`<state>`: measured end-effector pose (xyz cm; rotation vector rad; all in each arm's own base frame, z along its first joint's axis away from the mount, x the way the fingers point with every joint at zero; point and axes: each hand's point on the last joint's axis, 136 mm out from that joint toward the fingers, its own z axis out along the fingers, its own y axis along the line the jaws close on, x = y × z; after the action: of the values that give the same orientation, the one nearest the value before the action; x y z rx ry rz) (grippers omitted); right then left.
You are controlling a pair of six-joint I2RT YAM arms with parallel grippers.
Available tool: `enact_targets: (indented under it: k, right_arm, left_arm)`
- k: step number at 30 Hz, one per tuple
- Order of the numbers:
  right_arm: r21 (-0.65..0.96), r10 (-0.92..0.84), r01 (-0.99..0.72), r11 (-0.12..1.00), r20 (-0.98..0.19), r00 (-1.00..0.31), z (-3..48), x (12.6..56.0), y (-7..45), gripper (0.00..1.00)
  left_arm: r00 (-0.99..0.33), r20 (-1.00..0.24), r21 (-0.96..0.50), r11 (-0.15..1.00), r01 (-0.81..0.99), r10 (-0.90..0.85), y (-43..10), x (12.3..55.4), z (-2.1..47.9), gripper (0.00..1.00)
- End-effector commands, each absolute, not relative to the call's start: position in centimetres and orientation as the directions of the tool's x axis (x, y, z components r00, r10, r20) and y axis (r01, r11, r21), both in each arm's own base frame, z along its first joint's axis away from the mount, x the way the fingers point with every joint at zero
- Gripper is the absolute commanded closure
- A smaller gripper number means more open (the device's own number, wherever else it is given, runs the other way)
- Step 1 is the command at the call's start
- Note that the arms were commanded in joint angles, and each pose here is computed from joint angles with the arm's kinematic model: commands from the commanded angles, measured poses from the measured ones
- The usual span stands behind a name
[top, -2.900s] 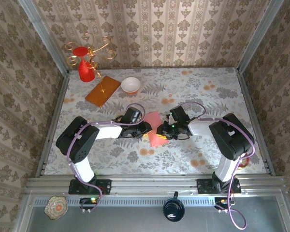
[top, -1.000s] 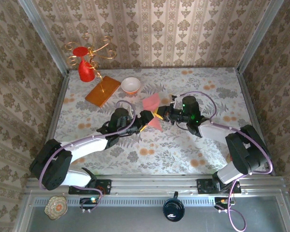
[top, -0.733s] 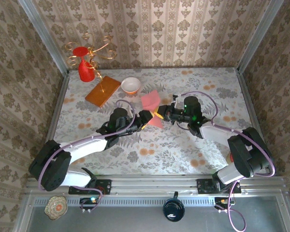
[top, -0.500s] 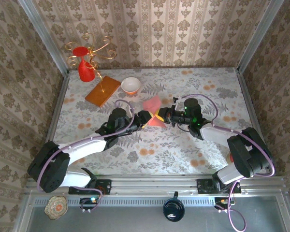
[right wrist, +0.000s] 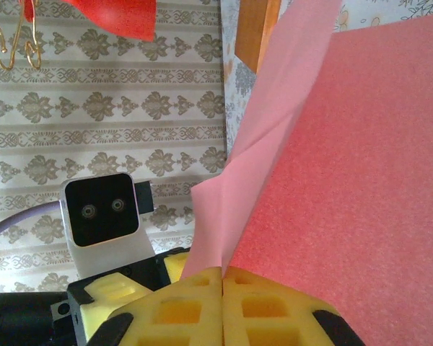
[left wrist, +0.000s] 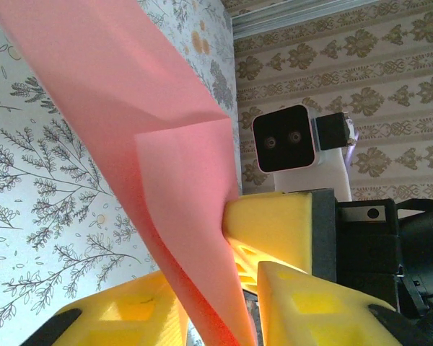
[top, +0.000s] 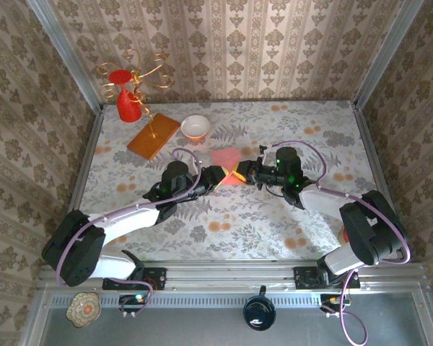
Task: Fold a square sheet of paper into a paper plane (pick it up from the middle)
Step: Turn over the paper at the center of the table.
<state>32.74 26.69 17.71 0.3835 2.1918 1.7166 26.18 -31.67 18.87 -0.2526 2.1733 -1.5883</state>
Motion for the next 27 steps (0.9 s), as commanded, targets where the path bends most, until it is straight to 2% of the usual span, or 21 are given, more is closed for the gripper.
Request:
enact_targets:
  k: [1,9,12,16,20,22,27]
  right_arm:
    - [0.976,0.396,-0.016,0.216,-0.103,-0.913,18.7,32.3,26.5,0.9]
    - [0.974,0.392,0.0,0.228,-0.092,-0.915,18.1,32.0,26.3,0.83]
    - [0.967,0.398,0.017,0.255,-0.089,-0.913,17.5,31.9,25.7,0.76]
    - [0.932,0.428,0.057,0.358,-0.11,-0.897,15.7,31.9,23.5,0.65]
    - [0.877,0.465,0.073,0.474,-0.179,-0.867,15.1,32.0,20.4,0.6]
    - [0.848,0.477,0.083,0.523,-0.211,-0.853,14.9,32.0,19.0,0.59]
    - [0.744,0.48,0.111,0.659,-0.303,-0.823,14.4,32.0,16.1,0.54]
  left_arm:
    - [-0.897,-0.225,-0.943,0.318,0.102,-0.379,-32.0,25.9,18.7,0.71]
    - [-0.903,-0.218,-0.938,0.336,0.088,-0.37,-32.0,26.0,18.0,0.82]
    - [-0.904,-0.219,-0.93,0.359,0.08,-0.366,-31.7,26.1,17.4,0.86]
    - [-0.907,-0.226,-0.903,0.426,0.059,-0.354,-30.9,26.1,15.9,0.9]
    - [-0.912,-0.272,-0.818,0.572,0.051,-0.308,-29.1,25.8,14.1,0.92]
    - [-0.914,-0.311,-0.731,0.68,0.055,-0.261,-27.5,25.4,13.3,0.92]
    - [-0.918,-0.394,-0.355,0.929,0.102,-0.05,-22.3,24.6,12.9,0.91]
